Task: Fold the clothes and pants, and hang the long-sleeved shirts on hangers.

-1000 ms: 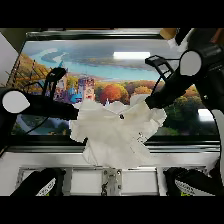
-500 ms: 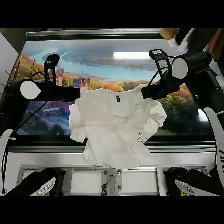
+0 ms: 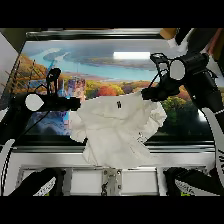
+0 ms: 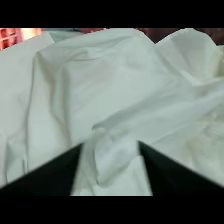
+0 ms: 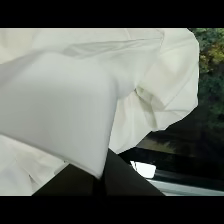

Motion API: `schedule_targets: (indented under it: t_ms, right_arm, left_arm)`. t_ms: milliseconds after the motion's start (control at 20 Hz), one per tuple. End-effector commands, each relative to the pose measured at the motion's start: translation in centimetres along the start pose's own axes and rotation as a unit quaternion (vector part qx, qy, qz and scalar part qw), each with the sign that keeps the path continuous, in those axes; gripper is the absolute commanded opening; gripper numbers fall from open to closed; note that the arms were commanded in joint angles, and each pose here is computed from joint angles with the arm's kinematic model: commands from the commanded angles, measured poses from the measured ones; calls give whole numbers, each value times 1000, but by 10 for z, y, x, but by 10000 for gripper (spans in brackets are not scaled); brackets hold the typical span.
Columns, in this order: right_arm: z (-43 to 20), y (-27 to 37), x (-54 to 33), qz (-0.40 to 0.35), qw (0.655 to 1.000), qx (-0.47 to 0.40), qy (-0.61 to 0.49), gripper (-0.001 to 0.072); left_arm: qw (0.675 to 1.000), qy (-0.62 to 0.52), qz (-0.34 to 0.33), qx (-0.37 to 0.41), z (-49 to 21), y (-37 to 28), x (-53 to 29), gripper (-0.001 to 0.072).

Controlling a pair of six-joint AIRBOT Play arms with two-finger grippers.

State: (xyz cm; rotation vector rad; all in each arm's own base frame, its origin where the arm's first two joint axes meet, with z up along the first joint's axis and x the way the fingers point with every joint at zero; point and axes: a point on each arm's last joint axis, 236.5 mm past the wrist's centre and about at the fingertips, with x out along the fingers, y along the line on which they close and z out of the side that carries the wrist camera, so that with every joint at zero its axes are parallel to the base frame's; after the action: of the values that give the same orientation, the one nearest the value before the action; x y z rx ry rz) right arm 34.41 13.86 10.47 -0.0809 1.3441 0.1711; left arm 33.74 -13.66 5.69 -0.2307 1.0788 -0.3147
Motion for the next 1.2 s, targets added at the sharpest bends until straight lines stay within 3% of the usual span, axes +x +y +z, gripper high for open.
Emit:
schedule_targets:
  t_ms: [0, 150, 400, 500, 800, 1150]
  right_arm:
    - [-2, 8, 0, 16, 1000, 1, 5, 14]
    - [-2, 8, 0, 16, 1000, 1, 5, 15]
    - [-2, 8, 1, 16, 1000, 1, 5, 16]
    - [-2, 8, 1, 16, 1000, 1, 6, 16]
    - [-2, 8, 1, 16, 1000, 1, 6, 16]
    - [-2, 8, 1, 16, 1000, 1, 6, 15]
  left_arm:
    - [999, -19, -46, -6, 1, -23, -13, 576]
    - [997, -41, -64, 16, 11, -37, -32, 576]
    - [996, -81, -37, 29, 60, -11, -67, 577]
    - [996, -89, 5, 14, 82, 28, -76, 577]
    - [976, -42, 215, -11, 111, 189, -82, 577]
    - [950, 11, 306, -65, 93, 327, -33, 576]
